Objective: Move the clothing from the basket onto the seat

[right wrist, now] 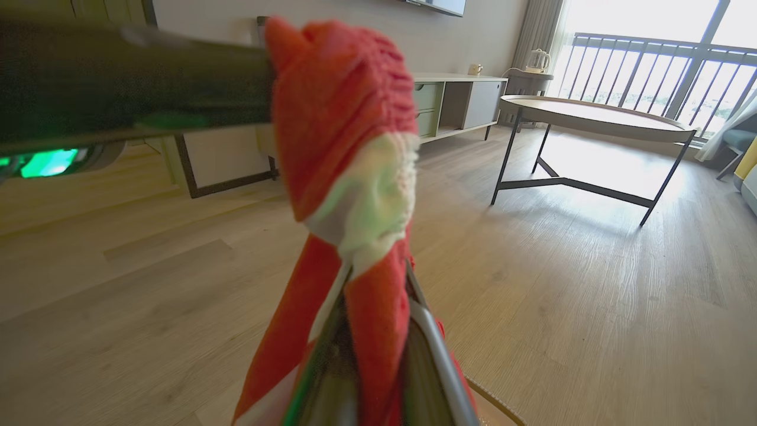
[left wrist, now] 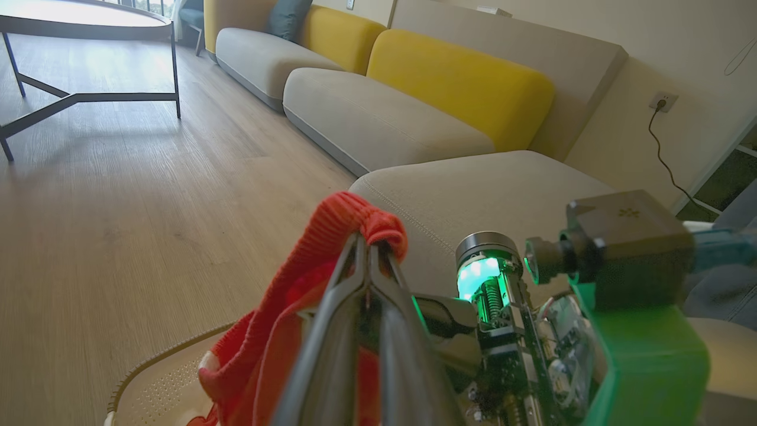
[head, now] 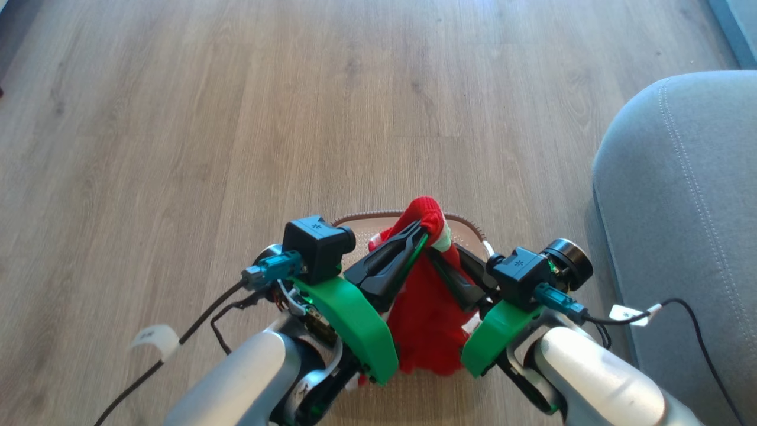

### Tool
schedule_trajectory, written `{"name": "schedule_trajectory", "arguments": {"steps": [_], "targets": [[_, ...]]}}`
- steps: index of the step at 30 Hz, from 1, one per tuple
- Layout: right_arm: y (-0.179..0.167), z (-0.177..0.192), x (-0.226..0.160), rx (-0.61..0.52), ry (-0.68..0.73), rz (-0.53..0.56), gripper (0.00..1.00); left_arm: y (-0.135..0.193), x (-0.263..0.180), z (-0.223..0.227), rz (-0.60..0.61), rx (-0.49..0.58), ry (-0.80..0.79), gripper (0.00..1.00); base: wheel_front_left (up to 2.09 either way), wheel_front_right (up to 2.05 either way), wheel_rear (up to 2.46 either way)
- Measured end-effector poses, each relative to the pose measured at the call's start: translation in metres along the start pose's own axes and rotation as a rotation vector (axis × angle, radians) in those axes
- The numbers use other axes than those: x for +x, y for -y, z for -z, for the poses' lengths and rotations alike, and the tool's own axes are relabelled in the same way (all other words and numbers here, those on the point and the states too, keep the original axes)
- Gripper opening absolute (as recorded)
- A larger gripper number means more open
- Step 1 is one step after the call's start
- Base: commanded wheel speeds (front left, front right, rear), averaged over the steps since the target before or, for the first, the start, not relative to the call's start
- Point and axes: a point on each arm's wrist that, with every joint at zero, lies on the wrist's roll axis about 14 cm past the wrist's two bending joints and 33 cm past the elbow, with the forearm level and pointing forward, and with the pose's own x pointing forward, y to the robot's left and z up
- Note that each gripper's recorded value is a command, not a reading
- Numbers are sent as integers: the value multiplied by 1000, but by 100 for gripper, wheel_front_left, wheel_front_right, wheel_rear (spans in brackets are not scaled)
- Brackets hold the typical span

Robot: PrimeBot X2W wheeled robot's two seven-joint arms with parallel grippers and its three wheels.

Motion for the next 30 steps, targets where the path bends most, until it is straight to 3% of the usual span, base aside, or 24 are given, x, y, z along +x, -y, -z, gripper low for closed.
{"name": "schedule_trajectory", "arguments": {"steps": [4,6,8,9,19,30], "targets": [[3,1,-2,11,-2,11,0,-1,2,2,1,-3,-1,0,0,0,0],[6,1,-3,11,-3,22,0,-2,3,3,-2,-5,1,40,0,0,0],[11,1,-5,9,-5,35,0,-4,4,5,-2,2,12,94,0,0,0],[13,2,-7,7,-7,42,0,-3,5,5,9,6,18,100,0,0,0],[57,-5,-36,-39,-11,171,0,2,17,31,92,11,21,100,0,0,0],[114,-26,-97,-115,-2,387,0,26,40,70,211,4,-36,100,0,0,0]]}}
